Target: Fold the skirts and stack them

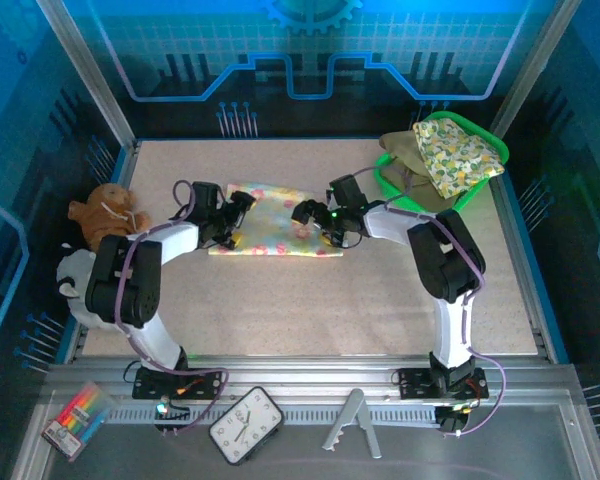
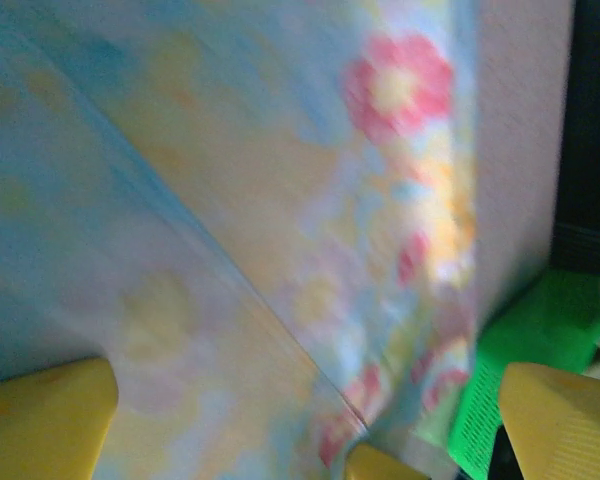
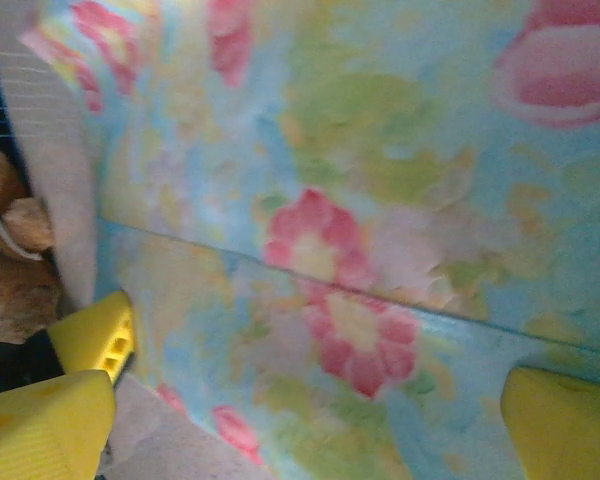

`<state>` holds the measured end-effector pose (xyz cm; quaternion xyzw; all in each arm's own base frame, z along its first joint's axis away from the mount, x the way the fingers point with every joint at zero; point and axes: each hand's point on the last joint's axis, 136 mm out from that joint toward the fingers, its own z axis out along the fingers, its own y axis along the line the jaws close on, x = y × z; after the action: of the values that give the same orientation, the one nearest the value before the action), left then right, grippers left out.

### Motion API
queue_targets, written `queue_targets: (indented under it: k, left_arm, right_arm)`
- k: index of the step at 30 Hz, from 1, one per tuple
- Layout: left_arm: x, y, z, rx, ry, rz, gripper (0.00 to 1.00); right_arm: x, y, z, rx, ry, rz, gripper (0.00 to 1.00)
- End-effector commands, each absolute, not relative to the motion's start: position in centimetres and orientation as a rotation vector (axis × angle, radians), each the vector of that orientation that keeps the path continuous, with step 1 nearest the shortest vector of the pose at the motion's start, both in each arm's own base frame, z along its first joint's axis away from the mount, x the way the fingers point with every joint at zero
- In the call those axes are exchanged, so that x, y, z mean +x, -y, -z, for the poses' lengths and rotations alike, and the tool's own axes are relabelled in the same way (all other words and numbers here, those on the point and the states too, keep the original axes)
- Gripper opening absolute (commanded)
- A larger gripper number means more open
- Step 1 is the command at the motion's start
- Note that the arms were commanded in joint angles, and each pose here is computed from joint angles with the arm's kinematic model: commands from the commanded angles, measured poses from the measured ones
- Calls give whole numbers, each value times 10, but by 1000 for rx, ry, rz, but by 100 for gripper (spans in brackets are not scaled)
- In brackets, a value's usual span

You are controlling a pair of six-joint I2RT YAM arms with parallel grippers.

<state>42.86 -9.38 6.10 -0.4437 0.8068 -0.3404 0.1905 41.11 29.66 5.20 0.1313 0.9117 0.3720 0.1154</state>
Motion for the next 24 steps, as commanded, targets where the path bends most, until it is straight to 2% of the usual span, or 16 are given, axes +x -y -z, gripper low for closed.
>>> queue_targets:
  k: [1,5,10,16,19,21,24]
  left_arm:
    - [412,67,-19,-1266,-2355,742,99]
    - [398,54,10,-1242,-2439,574,99]
    - [370,68,20,-1256,-2506,625,99]
    - [349,99,-41,-1105,-2506,732,99]
    - [349,103,-78,-955,-2485,619,99]
    - [347,96,-89,-913,-2471,536,99]
    - [342,96,-97,-854,-2483,484,99]
  right_arm:
    - [405,-275,-17,444,-2757,-987,100]
    - [397,-256,-4,444,-2803,-889,100]
    - [385,-246,-7,385,-2820,-886,100]
    - [379,-224,-36,303,-2790,-864,100]
    - [377,-212,-53,299,-2764,-796,100]
    - [373,-192,-53,407,-2757,-687,100]
    - [365,-176,-58,523,-2689,-676,100]
